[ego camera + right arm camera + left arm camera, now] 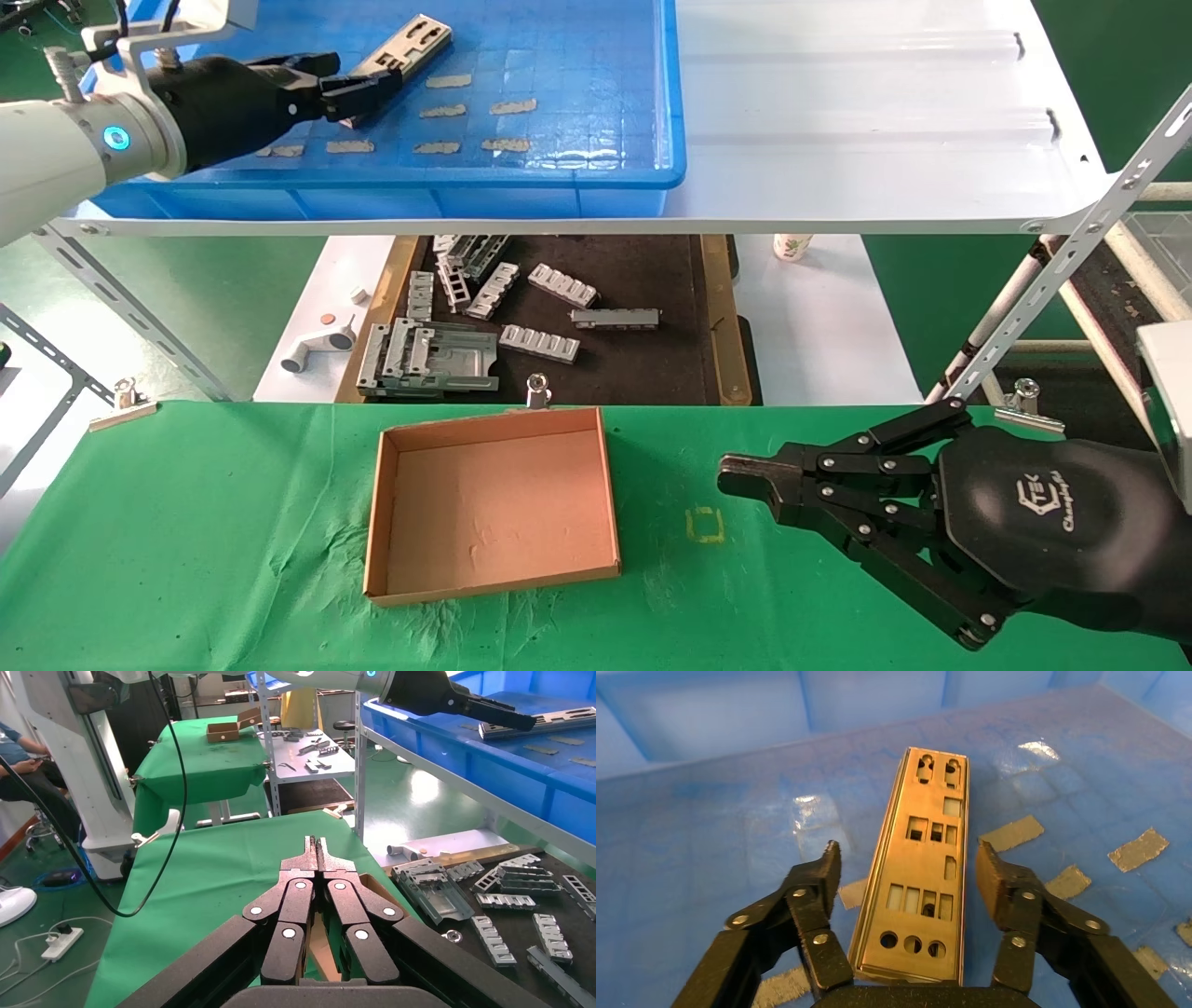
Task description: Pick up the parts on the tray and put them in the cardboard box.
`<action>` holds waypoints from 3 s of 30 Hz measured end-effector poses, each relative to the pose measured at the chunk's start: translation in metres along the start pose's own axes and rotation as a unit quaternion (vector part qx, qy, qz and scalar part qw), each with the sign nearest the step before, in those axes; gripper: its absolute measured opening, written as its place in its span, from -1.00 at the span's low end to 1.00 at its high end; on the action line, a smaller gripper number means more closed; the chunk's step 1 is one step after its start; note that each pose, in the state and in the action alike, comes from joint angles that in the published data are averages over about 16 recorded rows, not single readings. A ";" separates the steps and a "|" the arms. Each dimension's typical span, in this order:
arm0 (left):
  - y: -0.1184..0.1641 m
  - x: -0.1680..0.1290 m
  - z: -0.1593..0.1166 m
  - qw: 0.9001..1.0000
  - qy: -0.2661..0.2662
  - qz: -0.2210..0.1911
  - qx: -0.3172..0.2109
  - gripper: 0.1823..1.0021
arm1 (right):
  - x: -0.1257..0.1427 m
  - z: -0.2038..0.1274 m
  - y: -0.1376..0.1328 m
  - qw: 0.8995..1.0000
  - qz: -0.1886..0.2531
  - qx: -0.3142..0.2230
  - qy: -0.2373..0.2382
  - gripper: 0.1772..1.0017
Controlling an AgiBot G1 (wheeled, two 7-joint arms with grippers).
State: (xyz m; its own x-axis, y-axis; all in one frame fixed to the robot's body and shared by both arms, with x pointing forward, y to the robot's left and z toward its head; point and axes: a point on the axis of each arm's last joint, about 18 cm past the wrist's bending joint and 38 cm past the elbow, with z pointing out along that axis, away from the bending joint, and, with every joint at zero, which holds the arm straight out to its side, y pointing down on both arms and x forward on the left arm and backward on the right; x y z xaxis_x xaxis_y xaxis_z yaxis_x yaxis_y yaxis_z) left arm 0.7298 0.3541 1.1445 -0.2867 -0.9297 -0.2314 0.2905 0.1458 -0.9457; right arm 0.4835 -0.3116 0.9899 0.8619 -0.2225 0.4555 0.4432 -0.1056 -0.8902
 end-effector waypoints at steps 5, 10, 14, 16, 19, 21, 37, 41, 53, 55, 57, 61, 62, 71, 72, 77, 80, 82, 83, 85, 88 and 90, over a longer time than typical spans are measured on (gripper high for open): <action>0.001 0.000 0.001 1.000 -0.001 -0.001 -0.001 0.24 | 0.000 0.000 0.000 1.000 0.000 0.000 0.000 -0.97; 0.000 0.000 0.001 1.000 -0.002 -0.002 0.000 -0.02 | 0.000 0.000 0.000 1.000 0.000 0.000 0.000 -0.97; -0.001 -0.001 0.001 1.000 -0.004 -0.003 0.001 -0.19 | 0.000 0.000 0.000 1.000 0.000 0.000 0.000 -0.97; -0.001 -0.001 0.000 1.000 -0.005 -0.003 0.002 -0.22 | 0.000 0.000 0.000 1.000 0.000 0.000 0.000 -0.97; -0.003 -0.002 0.000 1.000 -0.006 -0.004 0.004 -0.28 | 0.000 0.000 0.000 1.000 0.000 0.000 0.000 -0.97; -0.004 -0.003 -0.001 1.000 -0.006 -0.005 0.006 -0.30 | 0.000 0.000 0.000 1.000 0.000 0.000 0.000 -0.97; -0.017 -0.005 -0.006 1.000 0.004 -0.005 0.023 -0.31 | 0.000 0.000 0.000 1.000 0.000 0.000 0.000 -0.97; -0.018 -0.005 -0.007 1.000 0.007 -0.002 0.024 -0.31 | 0.000 0.000 0.000 1.000 0.000 0.000 0.000 -0.97; -0.008 -0.003 -0.001 1.000 -0.004 0.001 0.010 -0.31 | 0.000 0.000 0.000 1.000 0.000 0.000 0.000 -0.97; -0.007 -0.002 0.000 1.000 -0.006 0.000 0.008 -0.31 | 0.000 0.000 0.000 1.000 0.000 0.000 0.000 -0.97; -0.006 -0.002 0.001 1.000 -0.007 0.000 0.007 -0.31 | 0.000 0.000 0.000 1.000 0.000 0.000 0.000 -0.97; -0.004 -0.001 0.002 1.000 -0.006 0.000 0.005 -0.31 | 0.000 0.000 0.000 1.000 0.000 0.000 0.000 -0.97; -0.004 0.000 0.002 1.000 -0.005 0.000 0.004 -0.31 | 0.000 0.000 0.000 1.000 0.000 0.000 0.000 -0.97; -0.001 0.000 0.001 1.000 -0.003 0.002 0.000 -0.31 | 0.000 0.000 0.000 1.000 0.000 0.000 0.000 -0.97; 0.000 0.000 0.001 1.000 -0.003 0.002 0.000 -0.31 | 0.000 0.000 0.000 1.000 0.000 0.000 0.000 -0.97; 0.000 -0.001 0.001 1.000 -0.004 0.003 -0.001 -0.31 | 0.000 0.000 0.000 1.000 0.000 0.000 0.000 -0.97; 0.000 -0.001 0.001 1.000 -0.005 0.003 -0.001 -0.29 | 0.000 0.000 0.000 1.000 0.000 0.000 0.000 -0.97; 0.000 -0.002 0.000 1.000 -0.006 0.002 -0.001 -0.28 | 0.000 0.000 0.000 1.000 0.000 0.000 0.000 -0.97; 0.000 -0.002 0.000 1.000 -0.006 0.002 0.000 -0.27 | 0.000 0.000 0.000 1.000 0.000 0.000 0.000 -0.97; -0.001 -0.002 0.000 1.000 -0.007 0.001 0.000 -0.24 | 0.000 0.000 0.000 1.000 0.000 0.000 0.000 -0.97; -0.001 -0.003 0.000 1.000 -0.007 0.000 0.001 -0.19 | 0.000 0.000 0.000 1.000 0.000 0.000 0.000 -0.97; -0.002 -0.003 -0.001 1.000 -0.007 -0.001 0.002 -0.13 | 0.000 0.000 0.000 1.000 0.000 0.000 0.000 -0.97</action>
State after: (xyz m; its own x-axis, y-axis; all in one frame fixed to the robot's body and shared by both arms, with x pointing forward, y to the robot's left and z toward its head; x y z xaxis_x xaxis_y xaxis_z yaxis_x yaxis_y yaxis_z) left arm 0.7296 0.3570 1.1468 -0.2744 -0.9345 -0.2270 0.2936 0.1434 -0.9451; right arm 0.4835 -0.3116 0.9899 0.8619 -0.2225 0.4555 0.4432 -0.1056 -0.8902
